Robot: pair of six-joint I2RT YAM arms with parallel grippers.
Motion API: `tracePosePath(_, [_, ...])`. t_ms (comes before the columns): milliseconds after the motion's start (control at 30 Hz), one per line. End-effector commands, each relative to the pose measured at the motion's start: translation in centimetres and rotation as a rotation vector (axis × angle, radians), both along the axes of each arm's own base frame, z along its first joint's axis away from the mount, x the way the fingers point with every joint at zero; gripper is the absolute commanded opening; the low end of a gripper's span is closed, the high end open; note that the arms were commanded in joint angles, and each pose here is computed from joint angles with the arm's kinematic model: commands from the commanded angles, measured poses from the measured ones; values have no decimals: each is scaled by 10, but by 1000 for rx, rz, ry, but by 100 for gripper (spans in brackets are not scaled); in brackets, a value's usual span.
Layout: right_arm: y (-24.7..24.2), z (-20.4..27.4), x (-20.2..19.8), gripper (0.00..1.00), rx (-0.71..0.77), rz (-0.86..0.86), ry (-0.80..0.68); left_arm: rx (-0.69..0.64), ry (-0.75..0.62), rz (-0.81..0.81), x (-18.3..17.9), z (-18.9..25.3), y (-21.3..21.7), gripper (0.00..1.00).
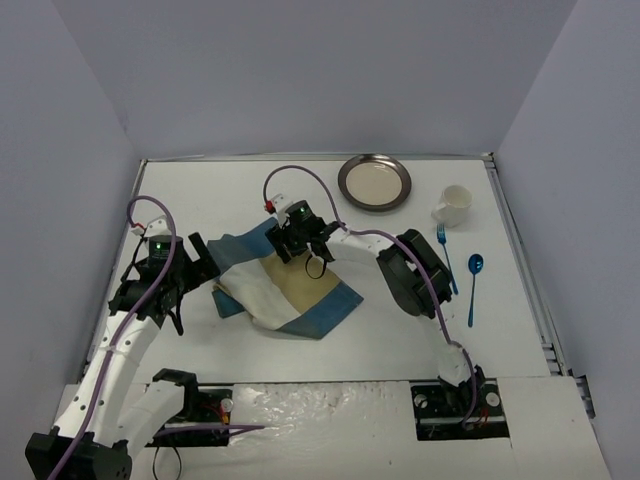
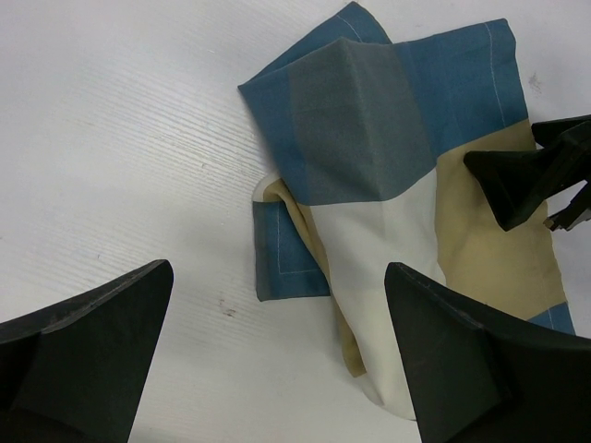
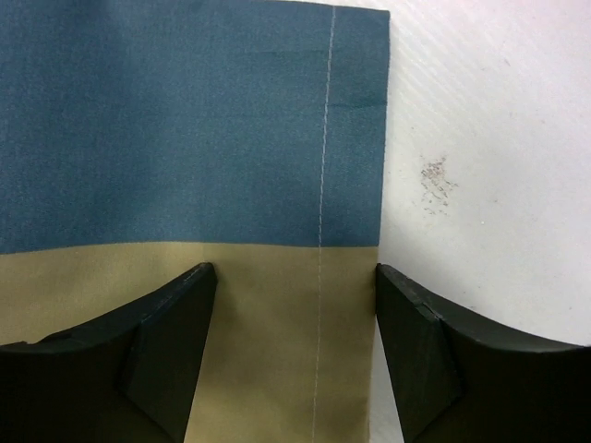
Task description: Set the dinner table for one person
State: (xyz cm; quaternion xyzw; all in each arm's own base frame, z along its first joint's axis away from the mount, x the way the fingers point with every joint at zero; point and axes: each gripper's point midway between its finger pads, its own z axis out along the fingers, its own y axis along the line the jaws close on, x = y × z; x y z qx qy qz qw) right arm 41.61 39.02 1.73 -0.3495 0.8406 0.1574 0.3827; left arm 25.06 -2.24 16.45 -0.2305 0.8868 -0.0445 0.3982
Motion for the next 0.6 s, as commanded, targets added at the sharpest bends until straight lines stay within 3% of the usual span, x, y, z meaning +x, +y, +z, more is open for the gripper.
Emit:
tracePosePath(0, [-20,5,15,44,-10,-88,-34,-11,-28,18,9,6,2,97])
tracePosePath(167, [-54,15,9,0,-25,-163,-33,-24,-38,23,14,8,0,97])
tracePosePath(367, [-77,60,1,0,-6,-222,-99,-52,-27,26,22,1,-5,97])
tracePosePath(567, [-126,103,6,0,13,-443,-131,-115,11,38,26,-27,-14,94])
